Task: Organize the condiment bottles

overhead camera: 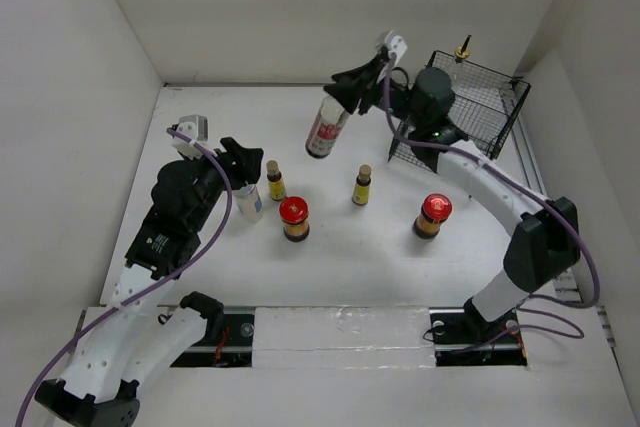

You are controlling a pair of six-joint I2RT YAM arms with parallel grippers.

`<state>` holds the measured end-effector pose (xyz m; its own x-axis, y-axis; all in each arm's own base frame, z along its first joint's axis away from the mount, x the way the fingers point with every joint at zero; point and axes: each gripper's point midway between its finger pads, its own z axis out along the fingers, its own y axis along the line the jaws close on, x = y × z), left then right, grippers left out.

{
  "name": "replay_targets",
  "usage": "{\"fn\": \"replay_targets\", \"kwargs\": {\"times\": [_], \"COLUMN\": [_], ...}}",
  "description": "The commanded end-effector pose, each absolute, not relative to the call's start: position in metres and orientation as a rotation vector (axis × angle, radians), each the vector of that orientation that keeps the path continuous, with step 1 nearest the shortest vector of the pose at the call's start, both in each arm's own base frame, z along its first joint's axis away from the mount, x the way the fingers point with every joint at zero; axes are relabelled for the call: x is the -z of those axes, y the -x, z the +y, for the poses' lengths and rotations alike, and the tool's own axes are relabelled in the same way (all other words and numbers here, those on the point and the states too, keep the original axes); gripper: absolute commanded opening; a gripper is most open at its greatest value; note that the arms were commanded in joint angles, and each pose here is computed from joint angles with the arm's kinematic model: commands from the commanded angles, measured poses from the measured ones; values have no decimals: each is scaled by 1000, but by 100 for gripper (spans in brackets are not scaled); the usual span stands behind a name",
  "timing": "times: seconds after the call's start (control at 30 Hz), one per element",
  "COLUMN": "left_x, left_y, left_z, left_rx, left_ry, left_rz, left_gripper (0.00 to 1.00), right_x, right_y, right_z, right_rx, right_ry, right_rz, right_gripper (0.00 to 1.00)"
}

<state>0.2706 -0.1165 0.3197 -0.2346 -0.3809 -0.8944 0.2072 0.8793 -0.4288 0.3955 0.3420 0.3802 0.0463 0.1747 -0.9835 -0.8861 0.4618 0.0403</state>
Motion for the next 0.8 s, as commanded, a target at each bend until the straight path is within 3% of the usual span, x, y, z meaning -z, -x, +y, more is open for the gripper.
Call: {"fn": "replay_targets", "kwargs": {"times": [0.0, 0.3, 0.63, 0.77], "left_x": [-332, -335, -334, -332], "left_y": [-270, -267, -268, -270], "left_z": [-116, -117, -120, -121], "left_rx": [563, 574, 583, 580], "left_ry": [118, 111, 103, 103], "left_rz": [1673, 1663, 1665, 1674], "left_gripper": [63, 63, 63, 63], "right_x": [-509, -529, -545, -558], "right_y": [-388, -439, -471, -477], "right_z": [271, 94, -42, -68], "right_rx": [-790, -415, -106, -19], "right_ry": [508, 90, -183, -220], "right_rz": [1008, 1134, 1148, 1128], "right_gripper": [11, 9, 9, 9]}}
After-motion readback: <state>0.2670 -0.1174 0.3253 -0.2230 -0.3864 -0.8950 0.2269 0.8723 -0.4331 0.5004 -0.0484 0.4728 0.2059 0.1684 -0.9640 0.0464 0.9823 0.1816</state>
